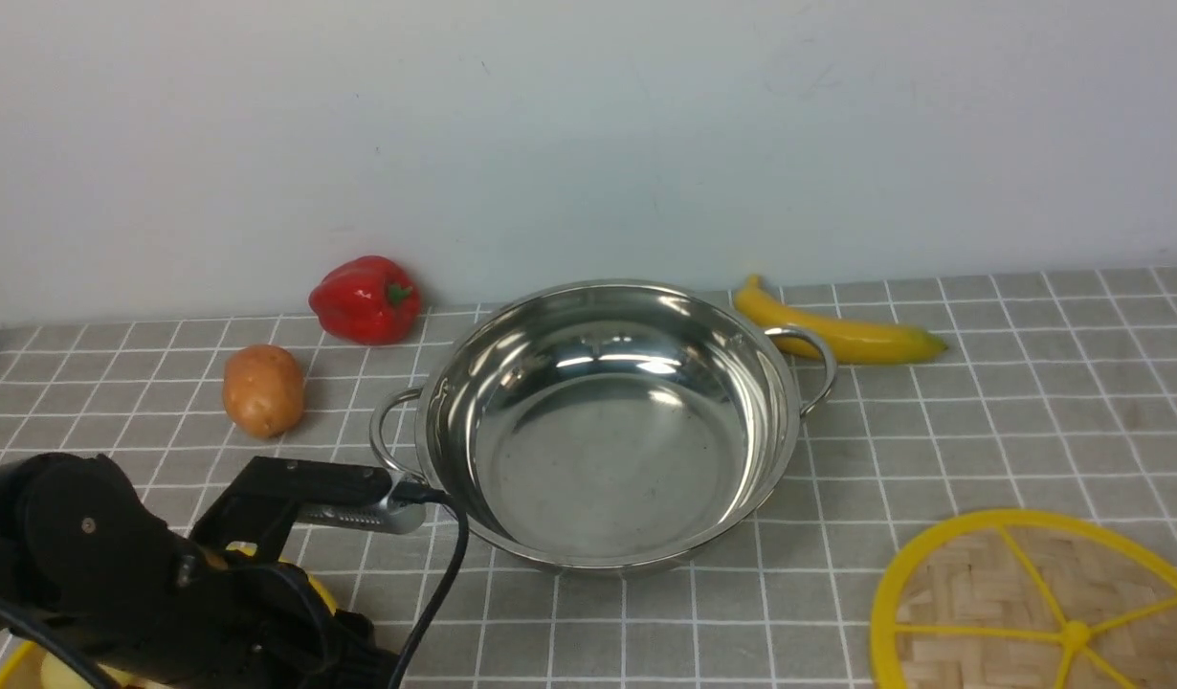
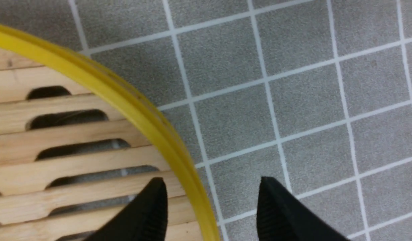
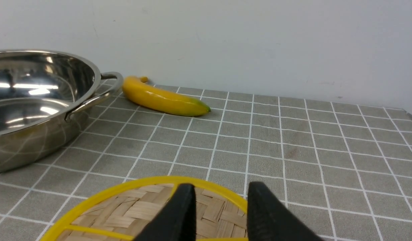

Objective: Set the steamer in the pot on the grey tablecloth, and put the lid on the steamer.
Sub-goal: 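Grasp the rim of the steamer basket holding the buns with the left gripper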

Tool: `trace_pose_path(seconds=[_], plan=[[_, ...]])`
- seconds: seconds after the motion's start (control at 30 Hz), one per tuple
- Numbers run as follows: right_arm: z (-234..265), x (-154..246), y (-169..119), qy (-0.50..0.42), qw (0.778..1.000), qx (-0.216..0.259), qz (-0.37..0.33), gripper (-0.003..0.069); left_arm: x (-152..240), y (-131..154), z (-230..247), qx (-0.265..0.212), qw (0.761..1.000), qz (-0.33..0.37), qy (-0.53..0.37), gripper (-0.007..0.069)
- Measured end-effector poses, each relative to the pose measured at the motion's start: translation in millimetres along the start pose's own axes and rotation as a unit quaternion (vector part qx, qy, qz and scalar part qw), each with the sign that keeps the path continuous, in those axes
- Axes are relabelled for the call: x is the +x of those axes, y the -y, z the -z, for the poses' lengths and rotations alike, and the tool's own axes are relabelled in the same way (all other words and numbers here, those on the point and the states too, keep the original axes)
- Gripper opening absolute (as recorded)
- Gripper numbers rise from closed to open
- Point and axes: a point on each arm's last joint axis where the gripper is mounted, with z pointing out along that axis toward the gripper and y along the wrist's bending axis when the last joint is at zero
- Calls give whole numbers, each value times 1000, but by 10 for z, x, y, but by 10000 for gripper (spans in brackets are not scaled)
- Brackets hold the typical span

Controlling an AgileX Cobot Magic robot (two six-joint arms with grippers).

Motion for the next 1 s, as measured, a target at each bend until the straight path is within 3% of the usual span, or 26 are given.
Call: trace_pose_path(seconds=[0.33, 1.0], plan=[[0, 0, 0, 0, 1000, 0, 0, 243, 4, -58, -10, -35, 999, 12, -4, 318], [0, 0, 0, 0, 1000, 0, 0, 243, 22, -100, -287, -30, 997, 34, -62, 313]])
